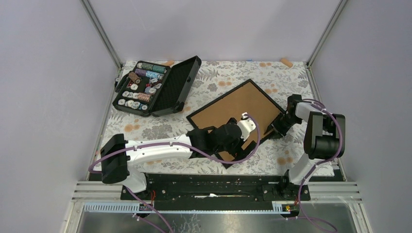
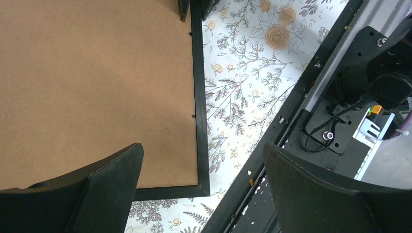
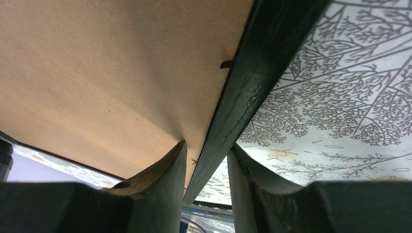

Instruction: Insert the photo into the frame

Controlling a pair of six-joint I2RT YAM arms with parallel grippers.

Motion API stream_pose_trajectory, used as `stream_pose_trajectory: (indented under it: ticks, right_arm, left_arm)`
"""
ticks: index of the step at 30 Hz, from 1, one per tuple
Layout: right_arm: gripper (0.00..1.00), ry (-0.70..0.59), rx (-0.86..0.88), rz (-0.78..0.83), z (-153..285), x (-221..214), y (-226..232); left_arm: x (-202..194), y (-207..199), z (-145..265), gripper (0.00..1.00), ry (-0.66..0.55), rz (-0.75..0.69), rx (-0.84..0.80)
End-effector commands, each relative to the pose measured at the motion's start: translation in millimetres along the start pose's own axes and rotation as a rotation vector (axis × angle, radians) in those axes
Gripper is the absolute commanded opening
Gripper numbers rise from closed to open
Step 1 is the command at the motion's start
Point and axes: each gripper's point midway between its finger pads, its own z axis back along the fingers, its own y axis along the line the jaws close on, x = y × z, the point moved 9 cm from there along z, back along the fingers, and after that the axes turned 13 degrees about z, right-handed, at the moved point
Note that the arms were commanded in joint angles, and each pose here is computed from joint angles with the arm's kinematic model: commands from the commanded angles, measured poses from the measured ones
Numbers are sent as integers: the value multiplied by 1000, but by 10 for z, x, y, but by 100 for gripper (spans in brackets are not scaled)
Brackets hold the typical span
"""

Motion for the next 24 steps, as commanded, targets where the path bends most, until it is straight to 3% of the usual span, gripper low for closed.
stream_pose_trajectory:
  ticks: [1, 3, 4, 5, 10, 14, 24]
  right_arm:
    - [40, -49, -66, -56, -76, -46, -74]
    - [30, -52, -78, -68, -103, -34, -85]
    - [20, -49, -78, -74, -109, -34, -84]
    - [1, -45, -74, -77, -109, -42, -83]
    - [0, -48, -35, -116, 62, -122, -9]
    - [0, 0, -14, -188, 299, -214, 92]
    - [0, 13, 26, -197, 542, -347, 163]
  left_arm:
    - [57, -29, -22, 98, -36, 44, -18]
    - [50, -25, -57, 98, -36, 52, -8]
    - [45, -28, -76, 98, -35, 55, -6]
    - [41, -30, -95, 98, -34, 62, -2]
    - [-5, -54, -222, 97, -48, 94, -23]
    - [-98, -57, -476, 98, -31, 63, 53]
    - [-356, -292, -939, 97, -88, -310, 411]
